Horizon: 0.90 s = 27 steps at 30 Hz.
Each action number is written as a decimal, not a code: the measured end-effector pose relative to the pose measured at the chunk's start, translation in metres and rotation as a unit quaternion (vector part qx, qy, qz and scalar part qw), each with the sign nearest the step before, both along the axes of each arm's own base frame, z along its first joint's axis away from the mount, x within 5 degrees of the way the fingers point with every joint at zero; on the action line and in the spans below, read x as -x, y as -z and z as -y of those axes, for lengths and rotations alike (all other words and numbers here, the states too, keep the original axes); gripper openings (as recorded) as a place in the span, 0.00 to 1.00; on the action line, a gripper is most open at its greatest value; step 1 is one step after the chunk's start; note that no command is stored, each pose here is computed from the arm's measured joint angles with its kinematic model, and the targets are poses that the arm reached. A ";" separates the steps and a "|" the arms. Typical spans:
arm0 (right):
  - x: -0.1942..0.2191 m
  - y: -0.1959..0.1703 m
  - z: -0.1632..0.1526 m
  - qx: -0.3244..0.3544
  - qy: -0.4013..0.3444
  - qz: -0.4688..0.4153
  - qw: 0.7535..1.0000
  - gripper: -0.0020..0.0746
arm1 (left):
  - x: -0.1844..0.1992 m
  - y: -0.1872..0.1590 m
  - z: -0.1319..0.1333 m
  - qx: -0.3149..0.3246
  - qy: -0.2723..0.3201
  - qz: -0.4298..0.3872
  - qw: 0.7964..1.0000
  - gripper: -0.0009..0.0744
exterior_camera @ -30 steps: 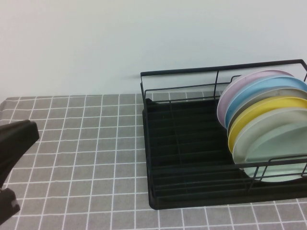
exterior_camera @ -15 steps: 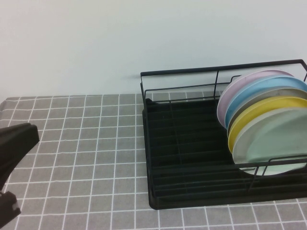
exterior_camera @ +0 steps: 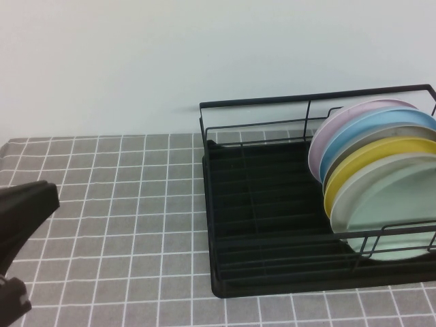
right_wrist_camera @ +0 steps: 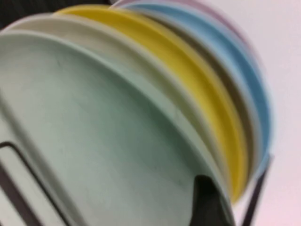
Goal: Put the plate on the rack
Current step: Place the plate on the rack
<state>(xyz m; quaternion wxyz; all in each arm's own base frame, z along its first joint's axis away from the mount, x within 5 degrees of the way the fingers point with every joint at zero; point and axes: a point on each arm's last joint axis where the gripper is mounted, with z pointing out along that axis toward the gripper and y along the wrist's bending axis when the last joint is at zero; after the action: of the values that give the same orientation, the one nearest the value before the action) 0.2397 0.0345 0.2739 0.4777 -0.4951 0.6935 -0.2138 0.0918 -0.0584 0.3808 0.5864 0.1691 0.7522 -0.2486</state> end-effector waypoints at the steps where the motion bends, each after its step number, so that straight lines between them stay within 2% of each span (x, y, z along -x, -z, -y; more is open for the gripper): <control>1: -0.003 0.005 0.000 0.002 -0.001 -0.009 1.000 0.56 | 0.000 0.000 0.000 -0.001 0.002 -0.002 1.000 0.01; 7: -0.010 0.017 -0.001 0.005 -0.001 -0.034 0.999 0.57 | 0.001 0.002 0.001 -0.004 0.006 -0.008 1.000 0.01; 10: -0.010 0.017 -0.001 -0.015 0.012 -0.036 0.999 0.66 | 0.001 0.002 0.001 -0.004 0.006 -0.008 1.000 0.01; 14: -0.010 0.018 -0.003 -0.103 0.049 -0.057 0.992 0.82 | 0.001 0.002 0.001 -0.005 0.006 -0.008 1.000 0.01; 16: -0.008 0.019 -0.006 -0.151 0.057 -0.078 0.984 0.85 | 0.001 0.002 0.001 -0.005 0.006 -0.008 1.000 0.01; 20: -0.004 0.020 -0.014 -0.226 0.058 -0.122 0.965 0.88 | 0.002 0.003 0.001 -0.009 0.010 -0.013 1.000 0.01; 27: 0.022 -0.003 -0.025 -0.295 0.007 -0.148 0.944 0.88 | 0.003 0.006 0.002 -0.022 0.020 -0.028 0.999 0.01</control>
<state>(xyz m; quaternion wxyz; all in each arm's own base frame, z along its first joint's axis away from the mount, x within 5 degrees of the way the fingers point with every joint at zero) 0.2173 0.0596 0.2766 0.4926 -0.3530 0.7921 0.0732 0.0885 -0.0603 0.3745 0.5561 0.1899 0.7699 -0.2487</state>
